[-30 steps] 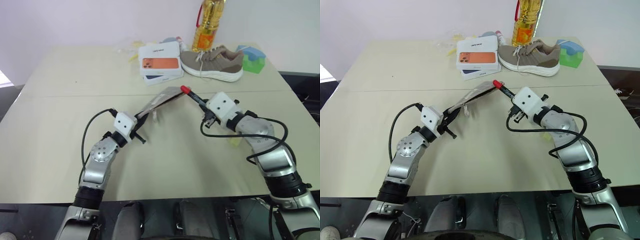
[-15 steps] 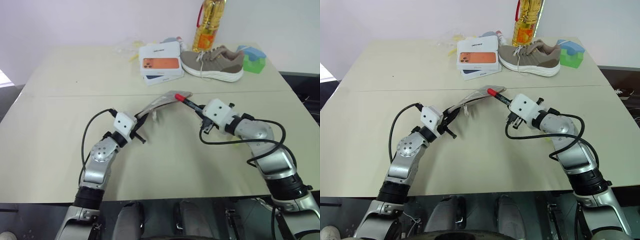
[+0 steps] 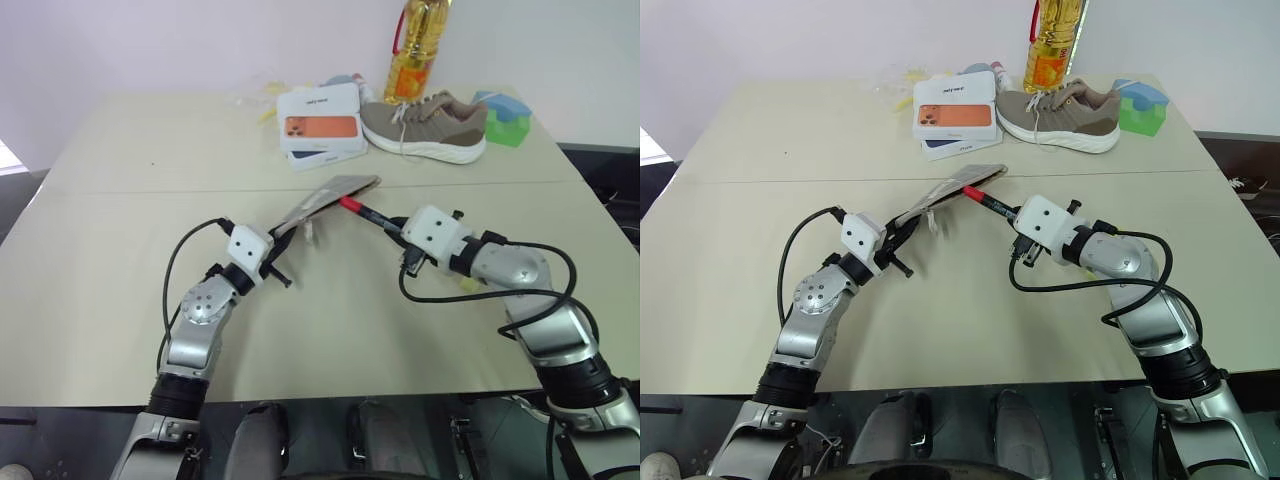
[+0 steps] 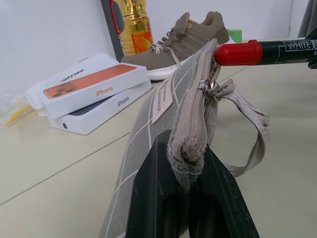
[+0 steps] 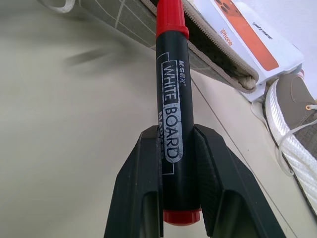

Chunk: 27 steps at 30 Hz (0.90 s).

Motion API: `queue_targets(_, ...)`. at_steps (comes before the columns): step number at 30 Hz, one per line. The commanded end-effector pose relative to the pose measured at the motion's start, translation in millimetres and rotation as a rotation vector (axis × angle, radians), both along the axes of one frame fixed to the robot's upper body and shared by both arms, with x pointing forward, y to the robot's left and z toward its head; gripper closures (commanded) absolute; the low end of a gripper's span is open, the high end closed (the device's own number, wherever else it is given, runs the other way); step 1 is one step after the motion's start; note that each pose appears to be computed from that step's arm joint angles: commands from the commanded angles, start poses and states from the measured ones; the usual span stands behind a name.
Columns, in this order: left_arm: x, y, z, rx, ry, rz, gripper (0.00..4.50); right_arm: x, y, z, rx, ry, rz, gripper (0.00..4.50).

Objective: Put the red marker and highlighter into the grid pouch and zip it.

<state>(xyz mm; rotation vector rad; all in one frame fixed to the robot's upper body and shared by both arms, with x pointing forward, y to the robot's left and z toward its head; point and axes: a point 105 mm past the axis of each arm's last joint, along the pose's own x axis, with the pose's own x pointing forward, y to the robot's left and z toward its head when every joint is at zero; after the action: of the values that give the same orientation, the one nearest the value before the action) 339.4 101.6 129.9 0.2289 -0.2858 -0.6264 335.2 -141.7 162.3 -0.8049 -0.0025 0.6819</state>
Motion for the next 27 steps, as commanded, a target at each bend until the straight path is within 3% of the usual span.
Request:
queue_targets(1,-4,-3,9,-0.012,-0.044,-0.030,4.50,3,-6,16,-0.016,-0.069,-0.029,4.14)
queue_targets(8,-9,-7,7,0.019,-0.049,-0.079,4.50,4,-13,15,-0.087,-0.078,-0.043,4.14)
queue_targets(16,-16,-13,6,0.125,-0.084,-0.161,4.50,2,-15,16,-0.328,-0.141,0.026,4.14)
queue_targets(21,-26,-22,-2,0.263,-0.100,-0.321,4.50,-9,7,12,-0.513,-0.212,0.193,4.14)
queue_targets(27,-29,-28,3,0.297,-0.112,-0.417,4.50,-16,29,9,-0.541,-0.247,0.300,4.14)
